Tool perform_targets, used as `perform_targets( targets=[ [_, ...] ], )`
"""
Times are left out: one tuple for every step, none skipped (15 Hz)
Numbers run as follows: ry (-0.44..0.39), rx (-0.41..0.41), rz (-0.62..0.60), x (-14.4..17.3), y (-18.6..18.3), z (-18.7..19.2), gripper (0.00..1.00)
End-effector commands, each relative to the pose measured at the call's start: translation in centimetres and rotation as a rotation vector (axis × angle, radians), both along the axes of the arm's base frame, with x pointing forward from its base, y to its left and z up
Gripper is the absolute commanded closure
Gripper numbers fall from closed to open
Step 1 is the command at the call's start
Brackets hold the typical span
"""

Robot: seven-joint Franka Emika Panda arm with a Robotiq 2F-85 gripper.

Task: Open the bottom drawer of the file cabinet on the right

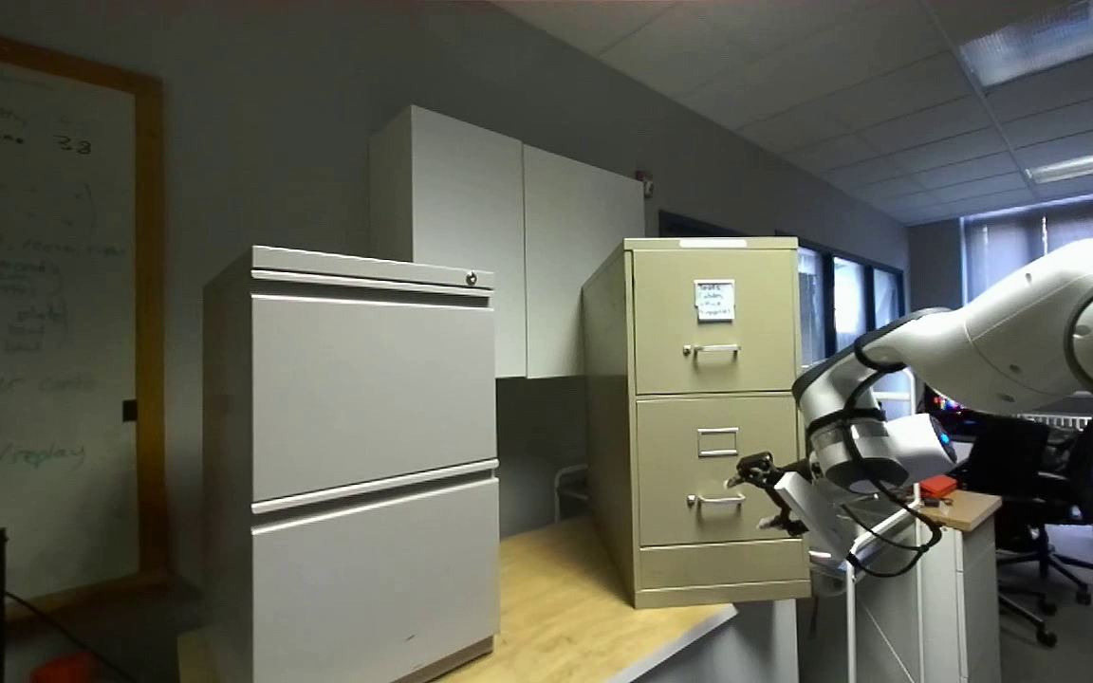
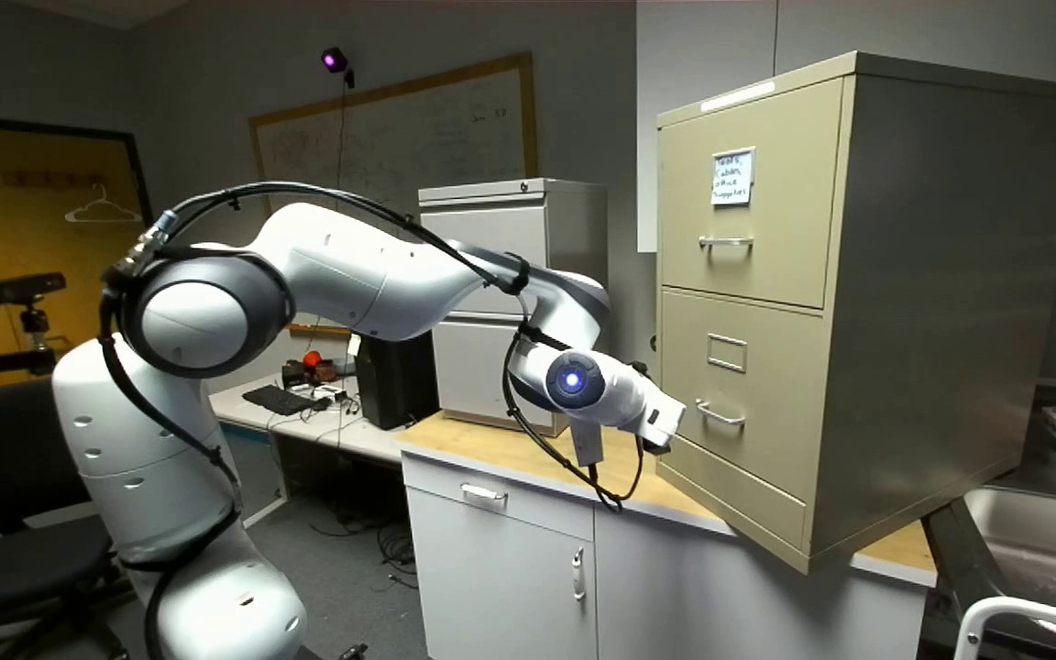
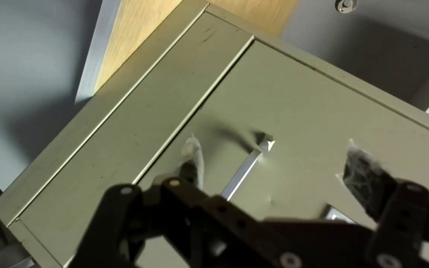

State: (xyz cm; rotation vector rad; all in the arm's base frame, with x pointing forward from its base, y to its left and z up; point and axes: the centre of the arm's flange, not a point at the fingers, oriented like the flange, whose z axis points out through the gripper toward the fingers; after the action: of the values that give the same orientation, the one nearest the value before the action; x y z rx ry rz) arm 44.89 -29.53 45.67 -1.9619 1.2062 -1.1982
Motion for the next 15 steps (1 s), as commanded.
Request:
perform_targets(
  targets=[
    [0.031,-0.042,-0.082,2.6,0.8,-1.1,0.0],
    [0.035,-0.054,-0.111,3.1,0.5,-1.2,0.0],
    [0.038,-0.062,-0.143,3.6,-0.1,-1.1,0.0],
    [0.036,-0.064,-0.163,3.9,-0.7,-0.9,0.0],
    [0.031,-0.065,-0.184,4.1,-1.5,-0.6,0.0],
    [0.024,-0.068,-0.206,4.3,-2.4,-0.1,0.0],
    [0.016,-0.071,-0.219,4.5,-3.1,0.2,0.0],
    [0.012,-0.079,-0.232,4.8,-3.9,0.7,0.0],
    [0.009,-0.086,-0.237,5.1,-4.5,1.0,0.0],
    [0.004,-0.09,-0.24,5.4,-5.1,1.3,0.0],
    [0.001,-0.089,-0.243,6.0,-5.7,1.3,0.0],
    [-0.002,-0.084,-0.241,6.5,-6.2,1.3,0.0],
    [-0.004,-0.072,-0.238,7.1,-6.7,1.2,0.0],
    [-0.005,-0.059,-0.231,7.6,-7.0,1.0,0.0],
    [-0.002,-0.047,-0.227,8.2,-7.2,0.6,0.0]
  ],
)
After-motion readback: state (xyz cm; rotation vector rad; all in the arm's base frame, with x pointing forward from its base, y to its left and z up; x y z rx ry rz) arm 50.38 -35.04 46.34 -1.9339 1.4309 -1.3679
